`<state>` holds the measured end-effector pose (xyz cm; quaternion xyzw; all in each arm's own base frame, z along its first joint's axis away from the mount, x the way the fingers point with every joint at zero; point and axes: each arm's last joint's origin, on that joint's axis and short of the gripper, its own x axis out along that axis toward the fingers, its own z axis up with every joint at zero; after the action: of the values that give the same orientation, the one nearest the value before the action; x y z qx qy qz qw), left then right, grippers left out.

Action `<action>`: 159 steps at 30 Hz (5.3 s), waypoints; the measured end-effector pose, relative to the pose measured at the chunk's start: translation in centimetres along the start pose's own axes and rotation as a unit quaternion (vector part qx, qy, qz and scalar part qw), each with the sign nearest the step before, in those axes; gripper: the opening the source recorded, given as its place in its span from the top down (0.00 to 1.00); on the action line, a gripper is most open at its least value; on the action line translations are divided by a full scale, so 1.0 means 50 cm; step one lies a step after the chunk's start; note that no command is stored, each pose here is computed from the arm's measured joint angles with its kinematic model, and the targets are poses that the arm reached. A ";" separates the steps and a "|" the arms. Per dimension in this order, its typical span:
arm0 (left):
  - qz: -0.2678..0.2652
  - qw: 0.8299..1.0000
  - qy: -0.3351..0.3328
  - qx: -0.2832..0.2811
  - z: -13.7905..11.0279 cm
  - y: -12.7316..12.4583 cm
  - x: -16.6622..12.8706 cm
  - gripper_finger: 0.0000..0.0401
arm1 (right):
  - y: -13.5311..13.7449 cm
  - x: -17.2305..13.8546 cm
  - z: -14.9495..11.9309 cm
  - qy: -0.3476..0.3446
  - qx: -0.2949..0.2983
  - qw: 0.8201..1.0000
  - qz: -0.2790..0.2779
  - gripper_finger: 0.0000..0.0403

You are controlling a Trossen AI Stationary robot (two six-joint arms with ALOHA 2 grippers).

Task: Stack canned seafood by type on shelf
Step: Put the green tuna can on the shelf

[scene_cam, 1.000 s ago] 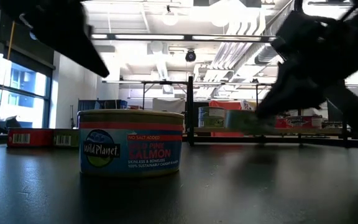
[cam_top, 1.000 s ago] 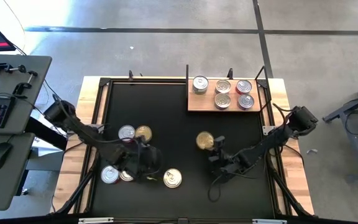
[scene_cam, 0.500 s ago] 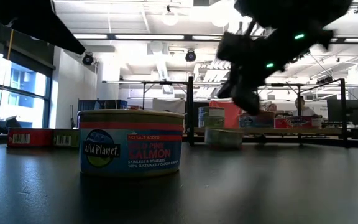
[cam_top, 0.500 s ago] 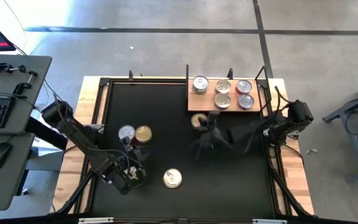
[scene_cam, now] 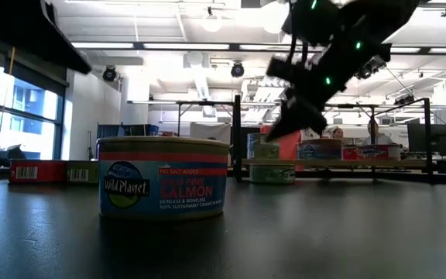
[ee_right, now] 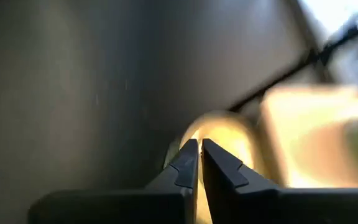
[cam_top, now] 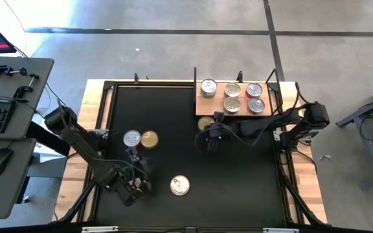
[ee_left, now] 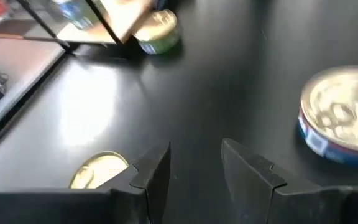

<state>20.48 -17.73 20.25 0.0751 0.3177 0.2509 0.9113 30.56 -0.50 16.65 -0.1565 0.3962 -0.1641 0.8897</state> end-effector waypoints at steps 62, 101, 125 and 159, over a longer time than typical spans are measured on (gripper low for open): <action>-0.262 0.942 0.114 0.177 0.117 0.188 0.373 0.71 | 0.257 -0.012 -0.009 -0.109 0.156 0.978 0.085 0.46; -0.421 0.783 -0.149 -0.433 0.156 0.232 0.356 0.68 | 0.245 -0.221 0.114 -0.039 -0.640 0.740 -0.202 0.34; -0.434 0.790 -0.137 -0.411 0.152 0.236 0.360 0.63 | 0.234 -0.143 0.126 -0.080 -0.568 0.790 -0.215 0.70; -0.259 0.950 -0.115 -0.131 0.121 0.193 0.091 0.60 | 0.002 0.007 0.045 0.116 -0.182 0.960 -0.180 0.71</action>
<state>23.31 -6.96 25.42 -0.1016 0.1835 0.0355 0.9771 32.50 -0.23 17.79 -0.3640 0.4850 -0.2636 0.7502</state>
